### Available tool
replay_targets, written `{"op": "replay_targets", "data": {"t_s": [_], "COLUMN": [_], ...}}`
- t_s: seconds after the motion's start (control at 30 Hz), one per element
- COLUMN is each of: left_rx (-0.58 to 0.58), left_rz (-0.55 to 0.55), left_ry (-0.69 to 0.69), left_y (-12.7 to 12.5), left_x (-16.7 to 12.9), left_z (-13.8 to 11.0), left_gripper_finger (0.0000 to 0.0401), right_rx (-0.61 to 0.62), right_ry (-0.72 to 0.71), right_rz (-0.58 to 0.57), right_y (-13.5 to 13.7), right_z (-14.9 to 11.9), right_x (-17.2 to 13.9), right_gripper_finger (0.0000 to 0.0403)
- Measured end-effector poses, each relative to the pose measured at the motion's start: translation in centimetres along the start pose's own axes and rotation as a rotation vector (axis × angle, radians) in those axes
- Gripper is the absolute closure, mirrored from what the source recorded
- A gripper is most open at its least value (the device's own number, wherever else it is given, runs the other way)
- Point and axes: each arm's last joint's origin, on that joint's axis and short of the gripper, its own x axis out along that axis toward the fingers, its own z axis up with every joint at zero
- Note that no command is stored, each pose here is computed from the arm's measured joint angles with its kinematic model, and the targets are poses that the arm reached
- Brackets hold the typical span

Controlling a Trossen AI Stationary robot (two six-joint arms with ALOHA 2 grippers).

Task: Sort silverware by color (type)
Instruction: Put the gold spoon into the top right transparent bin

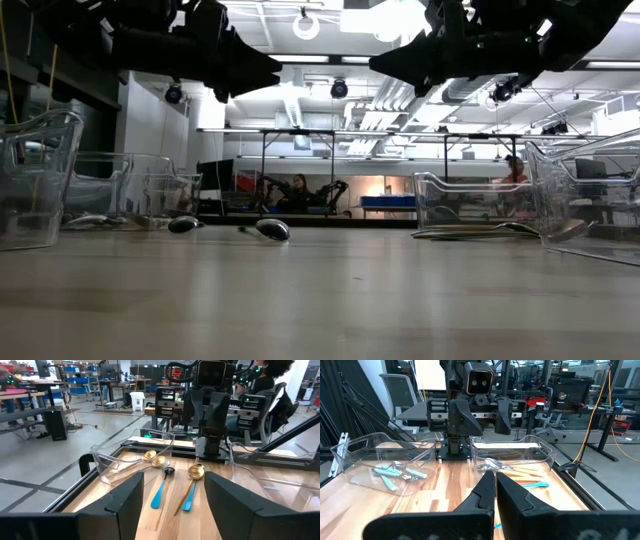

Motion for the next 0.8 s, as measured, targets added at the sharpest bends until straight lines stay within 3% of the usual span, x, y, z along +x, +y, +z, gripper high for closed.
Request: {"op": "replay_targets", "data": {"t_s": [0.27,0.43,0.63,0.8], "left_rx": [0.000,-0.154,-0.263,-0.296], "left_rz": [0.026,0.310,0.570,0.738], "left_ry": [-0.003,-0.011,0.220,0.319], "left_y": [0.1,1.2,3.5,5.0], "left_x": [0.0,0.4,2.2,4.6], "left_z": [0.0,1.1,4.2,3.5], "left_gripper_finger": [0.0203,0.0203,0.0204,0.0204], "right_rx": [0.000,-0.002,0.008,0.010], "right_ry": [0.000,-0.007,-0.014,-0.016], "right_rz": [0.000,-0.001,-0.005,-0.005], "right_y": [0.0,0.0,0.0,0.0], "right_z": [0.0,0.1,0.1,0.2], "right_x": [0.0,0.0,0.0,0.0], "right_gripper_finger": [0.0403,0.0403,0.0403,0.0403]}}
